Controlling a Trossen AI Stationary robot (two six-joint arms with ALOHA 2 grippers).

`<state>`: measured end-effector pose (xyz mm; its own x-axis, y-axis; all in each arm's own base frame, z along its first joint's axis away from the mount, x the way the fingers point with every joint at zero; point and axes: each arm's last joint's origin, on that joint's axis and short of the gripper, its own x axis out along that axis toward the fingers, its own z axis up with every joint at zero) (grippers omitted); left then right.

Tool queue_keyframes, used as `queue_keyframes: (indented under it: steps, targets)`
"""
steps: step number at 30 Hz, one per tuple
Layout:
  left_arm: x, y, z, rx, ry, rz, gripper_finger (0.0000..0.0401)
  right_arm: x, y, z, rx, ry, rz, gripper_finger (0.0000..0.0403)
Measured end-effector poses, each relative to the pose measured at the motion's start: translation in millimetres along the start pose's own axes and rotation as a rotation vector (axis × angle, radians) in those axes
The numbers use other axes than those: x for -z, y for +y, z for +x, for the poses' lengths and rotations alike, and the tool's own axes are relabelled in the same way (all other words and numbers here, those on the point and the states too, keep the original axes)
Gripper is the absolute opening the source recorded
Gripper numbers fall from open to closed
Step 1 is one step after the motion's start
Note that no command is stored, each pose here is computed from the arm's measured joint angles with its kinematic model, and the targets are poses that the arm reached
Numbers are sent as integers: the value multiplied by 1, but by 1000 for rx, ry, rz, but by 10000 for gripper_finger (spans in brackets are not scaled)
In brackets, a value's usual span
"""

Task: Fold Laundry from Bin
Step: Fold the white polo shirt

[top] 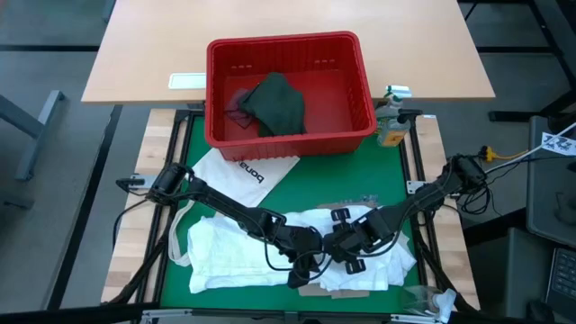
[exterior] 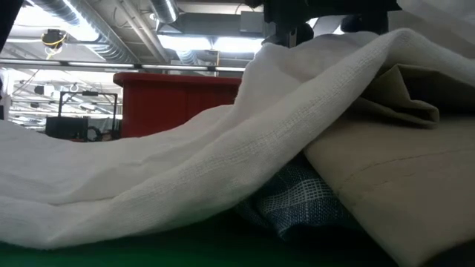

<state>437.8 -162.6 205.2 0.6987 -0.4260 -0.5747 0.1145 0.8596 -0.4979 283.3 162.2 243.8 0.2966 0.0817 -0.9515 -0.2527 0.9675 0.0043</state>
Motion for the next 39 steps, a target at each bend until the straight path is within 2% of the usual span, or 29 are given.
queue_keyframes:
  steps: [5, 11, 19, 25, 30, 39]
  targets:
    - [0, 0, 0, 2, -4, 1, 0, -2, 4, 0, -83, -4, -38, 143]
    - [0, 0, 0, 2, -4, 0, 0, -4, 6, -1, -140, -14, -39, 99]
    - [0, 0, 0, 2, -4, 0, 0, -4, 5, -1, -130, -15, -5, 35]
    - [0, -1, 0, -12, -11, 1, 0, -4, 4, -1, -92, -21, 27, 13]
    - [0, 0, 0, -12, -11, 0, 0, -3, 4, 0, -90, -20, 30, 34]
    - [0, 0, 0, -12, -11, 1, 0, -3, 4, 0, -99, -15, 74, 129]
